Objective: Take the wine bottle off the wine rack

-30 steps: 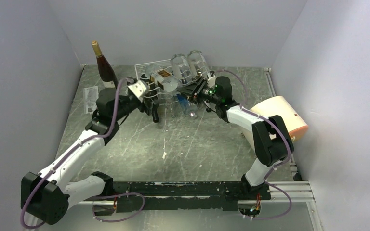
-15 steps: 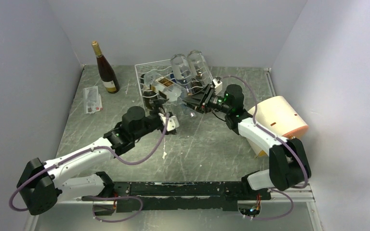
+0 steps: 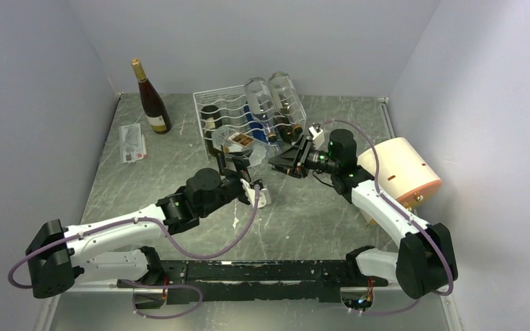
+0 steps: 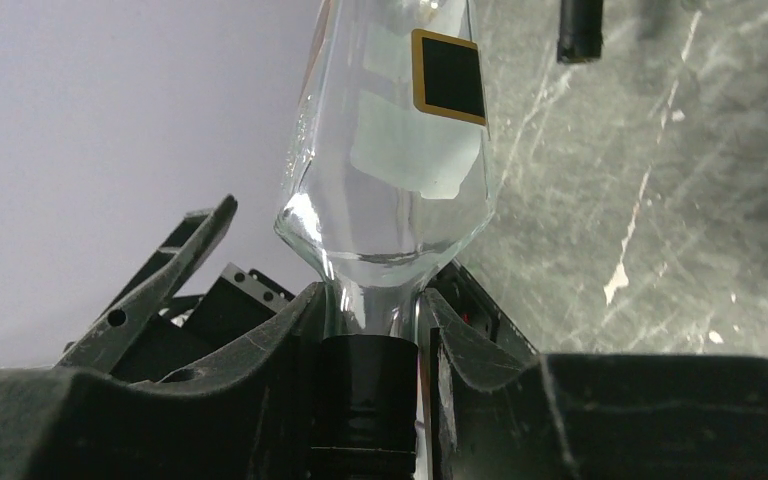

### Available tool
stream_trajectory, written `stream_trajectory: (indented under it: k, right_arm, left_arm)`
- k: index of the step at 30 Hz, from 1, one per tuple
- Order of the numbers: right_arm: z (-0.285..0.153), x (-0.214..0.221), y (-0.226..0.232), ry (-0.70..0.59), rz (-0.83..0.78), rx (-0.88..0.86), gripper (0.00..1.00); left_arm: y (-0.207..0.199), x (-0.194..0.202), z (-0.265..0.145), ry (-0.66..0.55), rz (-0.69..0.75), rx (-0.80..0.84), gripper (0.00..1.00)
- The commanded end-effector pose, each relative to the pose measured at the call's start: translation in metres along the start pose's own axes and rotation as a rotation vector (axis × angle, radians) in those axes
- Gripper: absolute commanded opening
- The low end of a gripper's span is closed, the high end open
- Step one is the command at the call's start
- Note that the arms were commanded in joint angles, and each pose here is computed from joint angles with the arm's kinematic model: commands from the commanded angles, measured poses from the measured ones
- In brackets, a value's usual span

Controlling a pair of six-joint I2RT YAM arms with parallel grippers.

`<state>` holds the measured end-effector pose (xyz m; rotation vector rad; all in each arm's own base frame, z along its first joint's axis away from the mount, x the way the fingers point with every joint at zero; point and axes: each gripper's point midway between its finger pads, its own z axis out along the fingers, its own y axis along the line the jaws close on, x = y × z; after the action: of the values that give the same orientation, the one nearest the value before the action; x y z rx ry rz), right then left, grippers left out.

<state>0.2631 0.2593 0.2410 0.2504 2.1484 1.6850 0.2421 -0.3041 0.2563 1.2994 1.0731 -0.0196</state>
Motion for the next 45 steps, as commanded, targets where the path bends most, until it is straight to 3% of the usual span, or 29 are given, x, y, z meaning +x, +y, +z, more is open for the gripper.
stream_trajectory:
  k: [1,7,17,19,23,25,28,32,36,40,45]
  right_arm:
    - [-0.017,0.011,0.034,0.047,-0.120,-0.098,0.00]
    - [-0.029,0.026,0.028,0.066,-0.116,-0.069,0.00]
    - [-0.041,0.045,0.019,0.109,-0.104,-0.046,0.00]
    - [-0.043,0.046,0.019,0.106,-0.116,-0.035,0.00]
    - [-0.044,0.045,0.017,0.102,-0.156,-0.015,0.00]
    - [-0.042,0.046,0.013,0.114,-0.176,-0.009,0.14]
    - [-0.040,0.040,0.002,0.104,-0.230,0.044,0.52]
    - [-0.040,0.032,0.000,0.076,-0.274,0.078,0.76]
    - [-0.040,0.020,0.016,0.040,-0.330,0.074,0.89]
    - [-0.048,-0.011,0.029,-0.074,-0.456,0.175,0.98]
    - [-0.066,-0.043,0.057,-0.235,-0.581,0.229,1.00]
  left_arm:
    - [-0.007,0.007,0.010,0.049,0.055,0.043,0.99]
    - [-0.028,0.018,0.033,0.079,0.099,0.117,0.99]
    - [-0.020,0.023,0.063,0.093,0.104,0.023,0.94]
    - [-0.018,0.025,0.064,0.105,0.097,-0.002,0.83]
    - [-0.009,0.021,0.059,0.107,0.052,-0.057,0.49]
    - [-0.011,0.021,0.055,0.115,0.010,-0.053,0.37]
    - [-0.020,0.031,0.046,0.162,-0.043,-0.027,0.08]
    - [-0.028,0.040,0.029,0.166,-0.151,-0.049,0.07]
    - [-0.028,0.044,0.015,0.180,-0.240,-0.068,0.07]
    - [-0.015,0.039,-0.003,0.170,-0.363,-0.123,0.07]
    - [0.014,0.047,-0.031,0.177,-0.586,-0.234,0.07]
